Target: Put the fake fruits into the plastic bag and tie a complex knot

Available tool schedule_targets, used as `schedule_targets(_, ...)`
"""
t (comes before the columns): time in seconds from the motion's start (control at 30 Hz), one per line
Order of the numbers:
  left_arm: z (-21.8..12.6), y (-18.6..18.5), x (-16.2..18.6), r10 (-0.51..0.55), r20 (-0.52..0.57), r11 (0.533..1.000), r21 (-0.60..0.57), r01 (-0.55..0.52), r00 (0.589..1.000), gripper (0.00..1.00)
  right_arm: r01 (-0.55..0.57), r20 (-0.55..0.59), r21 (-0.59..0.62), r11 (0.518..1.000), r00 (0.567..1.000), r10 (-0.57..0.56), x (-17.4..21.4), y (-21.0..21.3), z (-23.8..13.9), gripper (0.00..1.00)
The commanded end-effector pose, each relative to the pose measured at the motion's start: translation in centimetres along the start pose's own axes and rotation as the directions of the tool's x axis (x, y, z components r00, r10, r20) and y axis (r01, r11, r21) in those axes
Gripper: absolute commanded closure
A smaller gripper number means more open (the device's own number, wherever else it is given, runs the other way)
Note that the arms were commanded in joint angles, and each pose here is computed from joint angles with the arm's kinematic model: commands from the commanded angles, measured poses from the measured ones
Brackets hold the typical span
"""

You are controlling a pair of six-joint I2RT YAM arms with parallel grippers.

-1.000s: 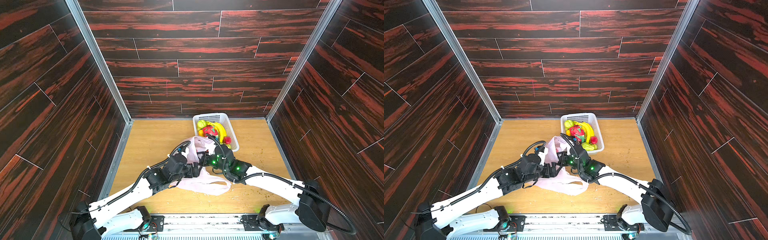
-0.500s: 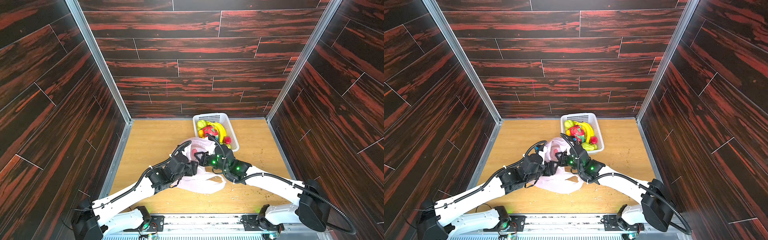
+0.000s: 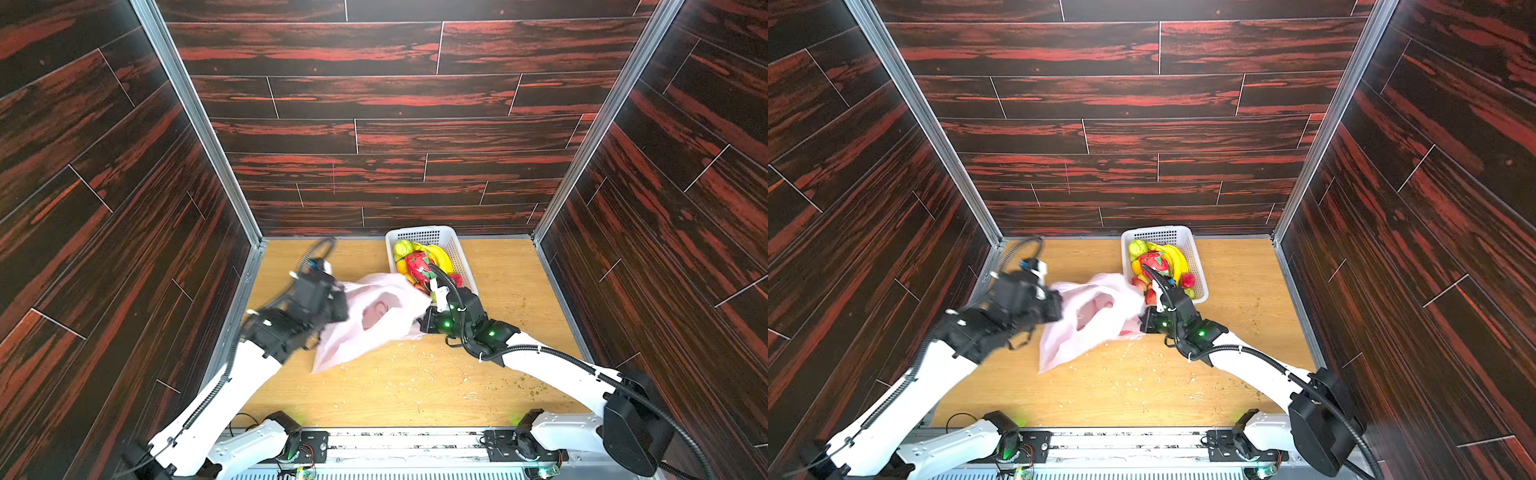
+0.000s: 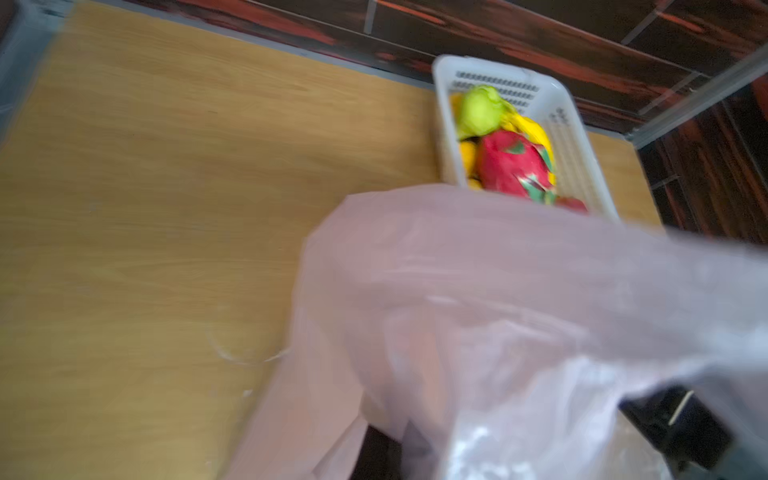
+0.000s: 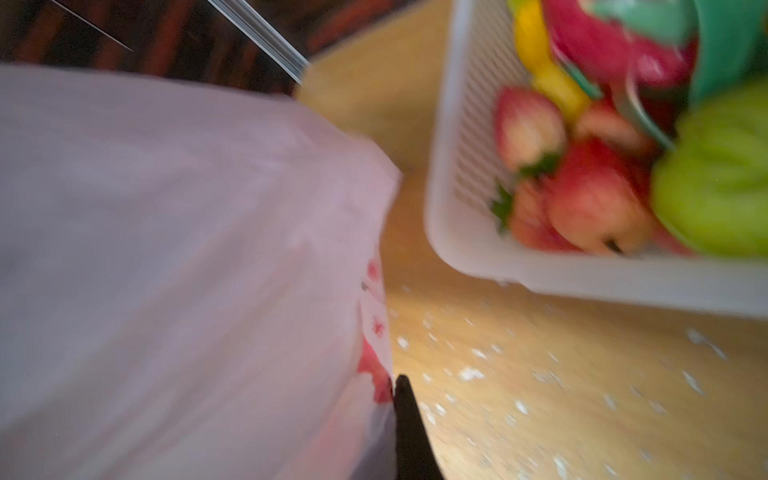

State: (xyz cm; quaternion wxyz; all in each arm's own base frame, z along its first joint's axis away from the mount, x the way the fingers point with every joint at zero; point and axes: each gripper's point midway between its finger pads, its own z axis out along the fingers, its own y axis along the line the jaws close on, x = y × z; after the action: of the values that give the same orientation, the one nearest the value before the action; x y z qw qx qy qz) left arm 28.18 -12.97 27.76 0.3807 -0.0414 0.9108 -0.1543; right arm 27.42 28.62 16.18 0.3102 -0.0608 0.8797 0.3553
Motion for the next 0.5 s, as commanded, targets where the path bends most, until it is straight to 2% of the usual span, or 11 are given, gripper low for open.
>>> schedule_targets(0.0,-0.3,0.1,2.8,0.082,-0.207,0.997,0.029,-0.077,0.975,1.00,0.044,-0.096,-0.018,0.999,0.994,-0.045,2.4,-0.6,0.8,1.00)
schedule_targets(0.07,0.0,-0.4,2.8,0.085,-0.236,0.996,0.051,-0.075,0.968,1.00,0.065,-0.080,-0.072,0.995,0.994,-0.071,2.0,0.5,0.8,1.00)
schedule_targets(0.1,0.2,-0.6,2.9,0.083,-0.246,0.996,0.059,-0.070,0.966,1.00,0.080,-0.070,-0.098,0.992,0.994,-0.087,1.7,1.2,0.6,0.97)
schedule_targets(0.33,1.2,-2.4,2.7,0.028,-0.274,0.989,0.147,0.013,0.961,1.00,0.266,0.029,-0.174,0.948,0.964,-0.265,0.2,3.4,-1.6,0.46)
schedule_targets(0.4,1.5,-2.7,2.8,0.026,-0.279,0.988,0.156,0.019,0.960,1.00,0.317,0.060,-0.201,0.927,0.949,-0.311,0.1,4.0,-2.2,0.34)
schedule_targets(0.47,1.7,-2.9,2.9,0.026,-0.282,0.985,0.173,0.025,0.959,1.00,0.362,0.097,-0.246,0.899,0.932,-0.349,-0.1,5.0,-2.8,0.26)
